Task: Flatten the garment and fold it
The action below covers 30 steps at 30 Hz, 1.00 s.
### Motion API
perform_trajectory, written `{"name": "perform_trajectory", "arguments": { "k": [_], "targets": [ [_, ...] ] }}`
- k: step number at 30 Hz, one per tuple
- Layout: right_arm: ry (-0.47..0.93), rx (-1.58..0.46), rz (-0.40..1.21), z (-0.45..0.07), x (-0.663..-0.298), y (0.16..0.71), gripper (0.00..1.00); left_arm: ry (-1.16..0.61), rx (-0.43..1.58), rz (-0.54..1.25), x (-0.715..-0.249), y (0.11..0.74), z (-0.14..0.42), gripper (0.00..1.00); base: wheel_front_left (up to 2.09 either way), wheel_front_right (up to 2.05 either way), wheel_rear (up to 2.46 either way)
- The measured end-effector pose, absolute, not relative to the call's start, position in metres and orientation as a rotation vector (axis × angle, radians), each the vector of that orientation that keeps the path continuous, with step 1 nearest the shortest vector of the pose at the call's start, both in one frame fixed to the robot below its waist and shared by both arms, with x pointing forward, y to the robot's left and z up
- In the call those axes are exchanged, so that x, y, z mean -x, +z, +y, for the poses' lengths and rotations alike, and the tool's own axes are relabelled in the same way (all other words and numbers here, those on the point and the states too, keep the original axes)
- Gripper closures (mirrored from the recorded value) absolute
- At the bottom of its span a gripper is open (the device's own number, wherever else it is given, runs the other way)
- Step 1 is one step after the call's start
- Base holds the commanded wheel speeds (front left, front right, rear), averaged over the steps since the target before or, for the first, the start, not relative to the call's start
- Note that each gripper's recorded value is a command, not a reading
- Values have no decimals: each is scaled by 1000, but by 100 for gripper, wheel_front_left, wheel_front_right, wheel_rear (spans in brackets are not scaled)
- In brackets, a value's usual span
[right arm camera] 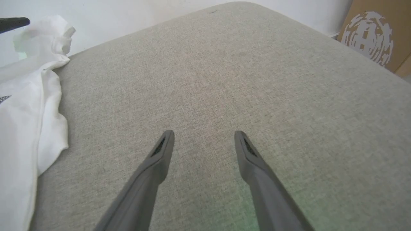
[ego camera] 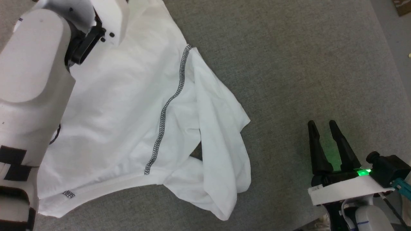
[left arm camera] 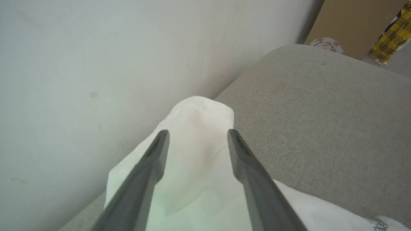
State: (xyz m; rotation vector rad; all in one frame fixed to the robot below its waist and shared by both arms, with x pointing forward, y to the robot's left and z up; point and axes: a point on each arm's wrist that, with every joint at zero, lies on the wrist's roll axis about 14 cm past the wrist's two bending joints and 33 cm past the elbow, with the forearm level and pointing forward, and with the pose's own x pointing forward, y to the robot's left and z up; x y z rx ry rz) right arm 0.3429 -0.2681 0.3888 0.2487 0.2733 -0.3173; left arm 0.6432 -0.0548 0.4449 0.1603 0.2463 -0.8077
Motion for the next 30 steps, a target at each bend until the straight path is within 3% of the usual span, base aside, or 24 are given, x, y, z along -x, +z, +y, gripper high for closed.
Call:
{"name": "perform_trajectory", "arguments": {
  "k": [11, 18, 30],
  "targets": [
    [-285, -214, 234, -266, -349, 401, 0, -837, 43, 30, -620, 516, -57, 0, 0, 0, 0],
    [-265, -205, 202, -264, -338, 420, 0, -728, 159, -110, -564, 552, -17, 0, 0, 0, 0],
    [-162, -219, 147, -239, -333, 454, 0, -407, 98, -109, -438, 527, 75, 0, 0, 0, 0]
  ]
}}
